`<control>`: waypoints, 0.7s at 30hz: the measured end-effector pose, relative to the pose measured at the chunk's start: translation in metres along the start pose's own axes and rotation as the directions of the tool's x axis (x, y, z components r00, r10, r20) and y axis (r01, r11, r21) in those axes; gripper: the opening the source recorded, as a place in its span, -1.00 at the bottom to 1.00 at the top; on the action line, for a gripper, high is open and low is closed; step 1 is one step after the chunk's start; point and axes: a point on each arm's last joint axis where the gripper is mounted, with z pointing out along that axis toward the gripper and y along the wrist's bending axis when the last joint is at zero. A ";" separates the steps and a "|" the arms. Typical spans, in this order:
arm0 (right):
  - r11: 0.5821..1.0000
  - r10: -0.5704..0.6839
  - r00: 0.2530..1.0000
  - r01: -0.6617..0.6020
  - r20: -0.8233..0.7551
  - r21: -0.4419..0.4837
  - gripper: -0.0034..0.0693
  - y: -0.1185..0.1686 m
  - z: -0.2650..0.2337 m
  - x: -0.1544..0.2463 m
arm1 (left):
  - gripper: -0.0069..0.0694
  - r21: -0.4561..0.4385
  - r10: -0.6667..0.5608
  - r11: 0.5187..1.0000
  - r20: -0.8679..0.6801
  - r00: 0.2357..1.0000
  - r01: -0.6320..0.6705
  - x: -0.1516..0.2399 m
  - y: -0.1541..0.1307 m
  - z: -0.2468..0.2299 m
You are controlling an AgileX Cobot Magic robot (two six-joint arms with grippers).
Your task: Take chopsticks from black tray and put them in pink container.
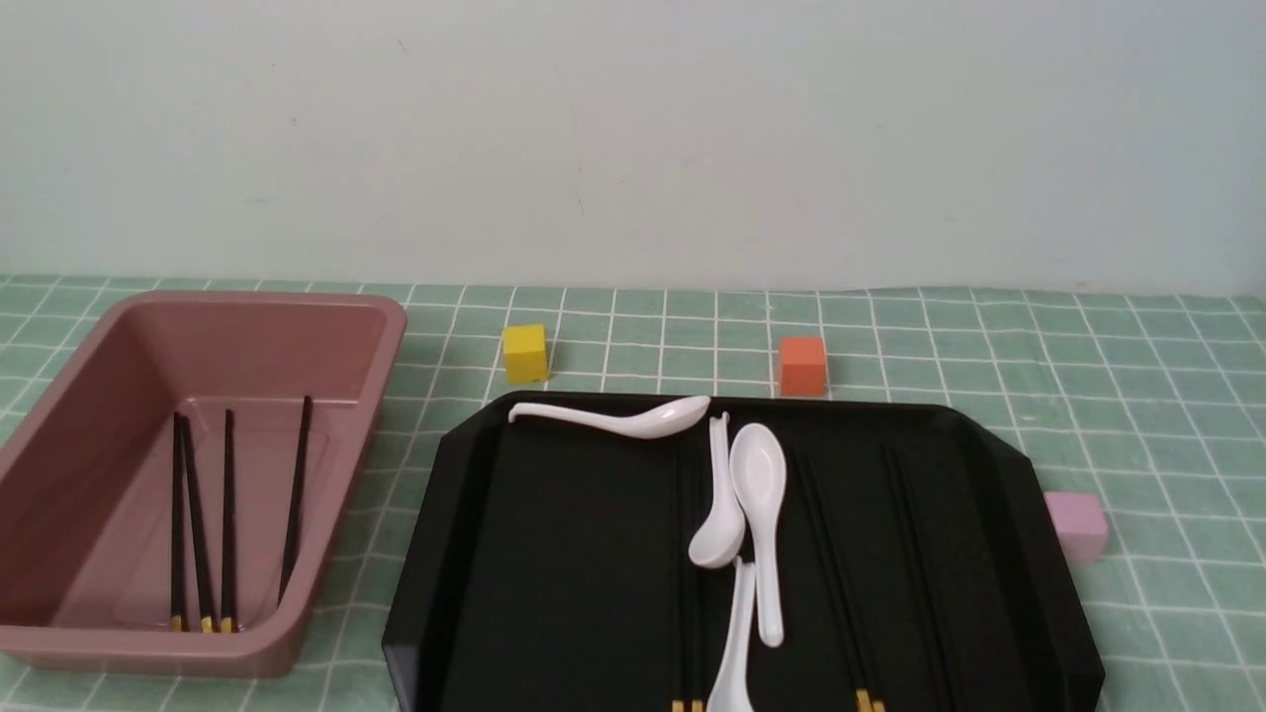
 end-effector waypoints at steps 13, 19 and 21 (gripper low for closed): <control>1.000 0.000 1.000 0.000 0.000 0.000 -0.25 0.000 0.000 0.000 | -0.81 0.000 0.000 1.000 0.000 1.000 0.000 0.000 0.000 0.000; 1.000 0.000 1.000 0.000 0.000 0.000 -0.25 0.000 0.000 0.000 | -0.80 0.000 0.000 1.000 -0.001 1.000 0.000 0.000 0.000 0.000; 1.000 0.000 1.000 0.000 0.000 0.000 -0.25 0.000 0.000 0.000 | -0.79 0.000 0.000 1.000 -0.001 1.000 0.000 0.000 0.000 0.000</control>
